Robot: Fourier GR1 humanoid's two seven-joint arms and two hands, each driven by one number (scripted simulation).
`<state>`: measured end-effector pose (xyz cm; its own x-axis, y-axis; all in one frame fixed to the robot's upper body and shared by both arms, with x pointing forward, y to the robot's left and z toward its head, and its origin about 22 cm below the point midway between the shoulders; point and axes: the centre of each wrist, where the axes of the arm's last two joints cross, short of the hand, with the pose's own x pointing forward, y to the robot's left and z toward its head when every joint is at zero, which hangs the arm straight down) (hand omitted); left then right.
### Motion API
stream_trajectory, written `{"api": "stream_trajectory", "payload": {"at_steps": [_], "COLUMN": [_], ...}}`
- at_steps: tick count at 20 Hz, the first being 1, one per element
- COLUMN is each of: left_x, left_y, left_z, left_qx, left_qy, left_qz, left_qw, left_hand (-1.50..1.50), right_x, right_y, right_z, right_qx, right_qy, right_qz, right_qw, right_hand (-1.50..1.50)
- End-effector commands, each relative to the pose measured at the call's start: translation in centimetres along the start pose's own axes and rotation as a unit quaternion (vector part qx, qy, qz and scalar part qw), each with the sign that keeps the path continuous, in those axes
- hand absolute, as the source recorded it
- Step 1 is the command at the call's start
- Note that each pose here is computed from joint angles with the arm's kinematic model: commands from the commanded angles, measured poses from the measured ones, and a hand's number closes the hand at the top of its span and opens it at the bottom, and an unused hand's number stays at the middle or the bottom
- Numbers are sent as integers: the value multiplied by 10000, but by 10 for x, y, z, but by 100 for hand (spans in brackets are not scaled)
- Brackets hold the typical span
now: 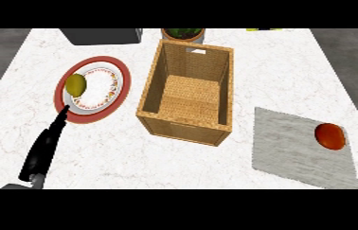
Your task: Pick the tomato from the placemat and place it in the basket
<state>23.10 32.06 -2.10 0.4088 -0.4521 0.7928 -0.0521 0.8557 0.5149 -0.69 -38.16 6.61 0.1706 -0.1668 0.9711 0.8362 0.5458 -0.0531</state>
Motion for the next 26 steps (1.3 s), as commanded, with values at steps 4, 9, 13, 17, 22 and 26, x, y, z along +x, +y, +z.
{"api": "stream_trajectory", "payload": {"at_steps": [4, 9, 13, 17, 22, 26], "left_x": [13, 16, 24, -18, 8, 0], "left_y": [-9, -9, -3, -1, 12, -17], "left_z": [-7, 4, -1, 1, -18, 8], "left_qx": [-134, -211, -107, -89, -134, -173], "left_qy": [-94, -91, -125, -118, -115, -51], "left_qz": [-45, 29, -58, -116, -101, -61], "left_qw": [9999, 9997, 9998, 9998, 9998, 9998], "left_hand": [0, 0, 0, 0, 0, 0], "right_x": [-36, -56, -56, -52, -68, -61], "right_y": [-7, 10, 50, 64, 72, 57], "right_z": [6, -10, -14, -32, -40, -63], "right_qx": [1, -252, -201, -395, -355, -350], "right_qy": [276, 324, 212, 245, 219, 159], "right_qz": [-330, -455, -509, -495, -456, -419], "right_qw": [9991, 9981, 9983, 9977, 9981, 9984], "right_hand": [-150, -150, -150, -150, -150, -150]}}
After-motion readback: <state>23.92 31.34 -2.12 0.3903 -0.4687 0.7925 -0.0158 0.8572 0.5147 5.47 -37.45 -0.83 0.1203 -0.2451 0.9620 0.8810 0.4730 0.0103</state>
